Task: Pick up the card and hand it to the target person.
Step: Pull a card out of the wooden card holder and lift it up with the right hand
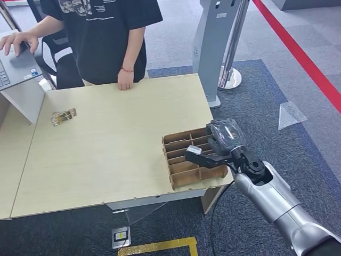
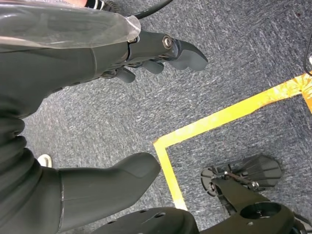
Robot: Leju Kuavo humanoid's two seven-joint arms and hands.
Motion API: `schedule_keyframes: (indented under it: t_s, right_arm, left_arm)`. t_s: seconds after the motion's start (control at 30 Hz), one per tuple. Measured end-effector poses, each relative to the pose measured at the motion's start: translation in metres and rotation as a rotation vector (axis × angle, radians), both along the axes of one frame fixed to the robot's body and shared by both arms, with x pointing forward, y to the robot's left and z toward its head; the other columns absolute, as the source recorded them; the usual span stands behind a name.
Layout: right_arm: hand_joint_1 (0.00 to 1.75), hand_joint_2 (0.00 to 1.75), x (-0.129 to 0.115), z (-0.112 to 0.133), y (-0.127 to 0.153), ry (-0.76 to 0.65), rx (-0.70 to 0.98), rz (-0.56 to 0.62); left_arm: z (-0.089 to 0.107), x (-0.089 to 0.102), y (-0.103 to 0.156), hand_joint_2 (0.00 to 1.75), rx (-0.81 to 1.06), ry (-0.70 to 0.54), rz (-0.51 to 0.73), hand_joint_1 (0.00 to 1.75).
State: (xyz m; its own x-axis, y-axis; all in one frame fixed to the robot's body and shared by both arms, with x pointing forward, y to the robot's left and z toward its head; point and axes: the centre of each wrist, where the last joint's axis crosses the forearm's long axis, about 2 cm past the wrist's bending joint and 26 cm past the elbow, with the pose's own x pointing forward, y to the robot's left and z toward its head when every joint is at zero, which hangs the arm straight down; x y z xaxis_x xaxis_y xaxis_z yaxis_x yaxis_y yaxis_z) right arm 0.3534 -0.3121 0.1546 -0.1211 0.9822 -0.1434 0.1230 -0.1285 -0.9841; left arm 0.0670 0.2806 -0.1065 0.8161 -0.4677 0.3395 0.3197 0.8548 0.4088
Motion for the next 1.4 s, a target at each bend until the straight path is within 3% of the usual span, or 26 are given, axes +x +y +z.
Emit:
schedule_keyframes:
  t_s: [0.3, 0.33, 0.47, 1.0, 1.23, 1.4]
  right_arm:
    - [1.09, 1.75, 0.004, 0.0, -0.003, 0.012, 0.003, -0.007]
    - [1.16, 1.75, 0.004, -0.001, -0.003, 0.014, 0.002, -0.008]
    - [1.74, 1.75, 0.005, -0.001, -0.004, 0.018, 0.001, -0.011]
    - [1.75, 1.75, 0.009, 0.004, -0.005, 0.05, -0.01, -0.006]
    - [1.75, 1.75, 0.018, 0.039, -0.013, 0.101, -0.017, 0.054]
    - [1.75, 1.75, 0.032, 0.104, -0.025, 0.06, -0.021, 0.073]
  left_arm:
    - [0.0, 0.0, 0.0, 1.75, 0.004, 0.0, 0.005, 0.0]
    - [0.0, 0.0, 0.0, 1.75, 0.004, -0.001, 0.005, 0.0]
    - [0.0, 0.0, 0.0, 1.75, 0.004, -0.002, 0.004, 0.0]
    - [0.0, 0.0, 0.0, 1.75, 0.001, -0.006, -0.001, 0.0]
    - [0.0, 0.0, 0.0, 1.75, -0.004, -0.007, -0.005, 0.0]
    - [0.0, -0.001, 0.001, 1.75, -0.004, -0.009, -0.005, 0.0]
